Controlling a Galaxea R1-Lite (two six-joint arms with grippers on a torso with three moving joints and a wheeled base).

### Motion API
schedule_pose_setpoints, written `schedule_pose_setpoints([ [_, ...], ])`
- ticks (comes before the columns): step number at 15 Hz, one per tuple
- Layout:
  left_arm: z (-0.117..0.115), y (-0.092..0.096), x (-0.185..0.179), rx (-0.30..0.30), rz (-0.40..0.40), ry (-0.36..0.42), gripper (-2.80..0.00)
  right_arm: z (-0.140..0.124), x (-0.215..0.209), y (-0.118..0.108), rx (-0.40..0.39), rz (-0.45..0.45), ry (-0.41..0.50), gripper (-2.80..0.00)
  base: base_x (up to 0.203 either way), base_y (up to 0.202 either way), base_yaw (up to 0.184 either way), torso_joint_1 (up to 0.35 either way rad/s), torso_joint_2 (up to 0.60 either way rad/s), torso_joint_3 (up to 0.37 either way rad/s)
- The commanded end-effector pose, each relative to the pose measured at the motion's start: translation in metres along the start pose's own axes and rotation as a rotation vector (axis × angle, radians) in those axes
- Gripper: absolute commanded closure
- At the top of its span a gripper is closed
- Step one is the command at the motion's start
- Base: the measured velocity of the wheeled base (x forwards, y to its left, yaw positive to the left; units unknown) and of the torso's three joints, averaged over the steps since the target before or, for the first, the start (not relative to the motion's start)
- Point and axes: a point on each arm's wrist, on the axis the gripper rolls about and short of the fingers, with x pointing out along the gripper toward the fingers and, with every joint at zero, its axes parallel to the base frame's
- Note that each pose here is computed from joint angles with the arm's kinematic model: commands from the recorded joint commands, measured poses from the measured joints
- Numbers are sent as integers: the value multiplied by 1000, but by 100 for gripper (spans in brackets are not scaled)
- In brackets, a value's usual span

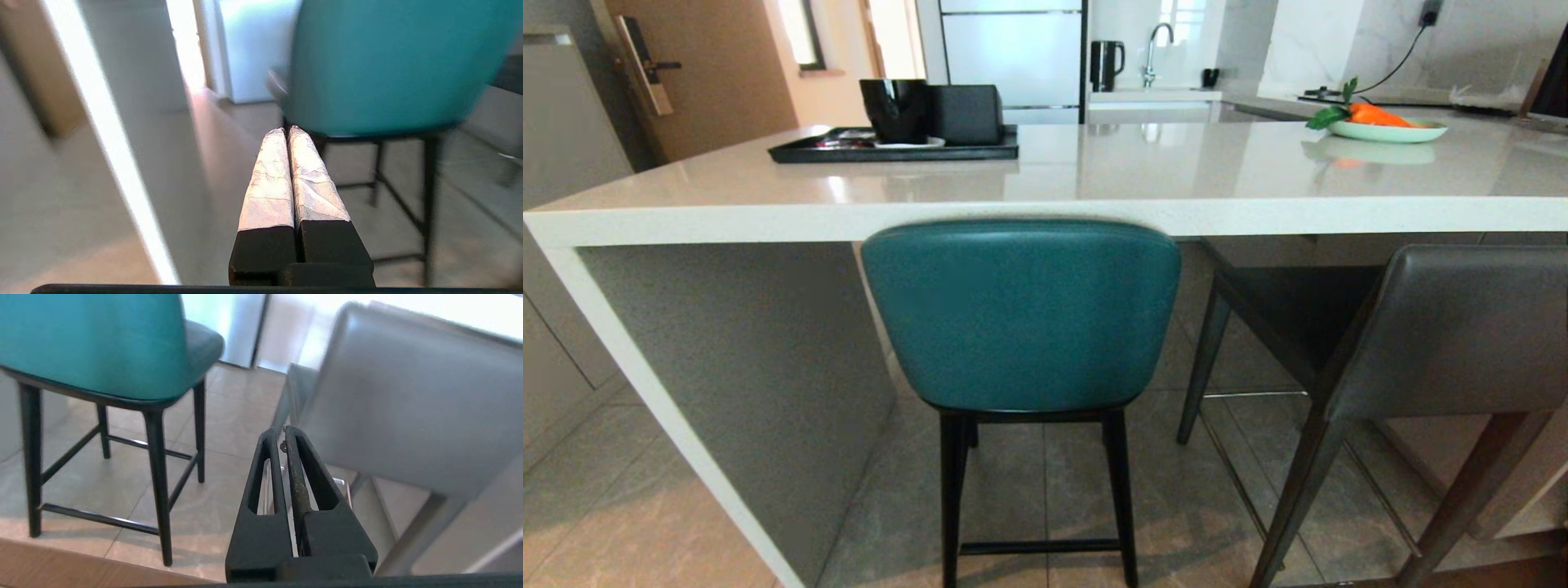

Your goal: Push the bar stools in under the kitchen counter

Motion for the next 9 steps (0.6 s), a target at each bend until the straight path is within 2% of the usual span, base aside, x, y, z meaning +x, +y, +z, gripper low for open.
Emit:
schedule_pose_setpoints([
  [1,-16,-1,1,-25,-16,96,0,28,-5,-6,-15,21,-47,0,0,0,0,0,0,0],
  [3,-16,-1,0,-33,-26,109,0,38,-16,-7,-15,42,-53,0,0,0,0,0,0,0],
  [4,-15,-1,0,-29,-27,118,0,31,-22,-4,-14,45,-55,0,0,0,0,0,0,0],
  [6,-15,-1,0,-24,-28,123,0,-7,-37,8,-10,29,-44,0,0,0,0,0,0,0],
  [7,-15,-1,0,-26,-29,123,0,-29,-36,14,13,7,3,0,0,0,0,0,0,0],
  [8,-15,-1,0,-30,-29,124,0,-50,-32,17,98,-22,62,0,0,0,0,0,0,0],
  [9,-15,-1,0,-24,-14,127,0,-64,-29,20,215,-38,112,0,0,0,0,0,0,0],
])
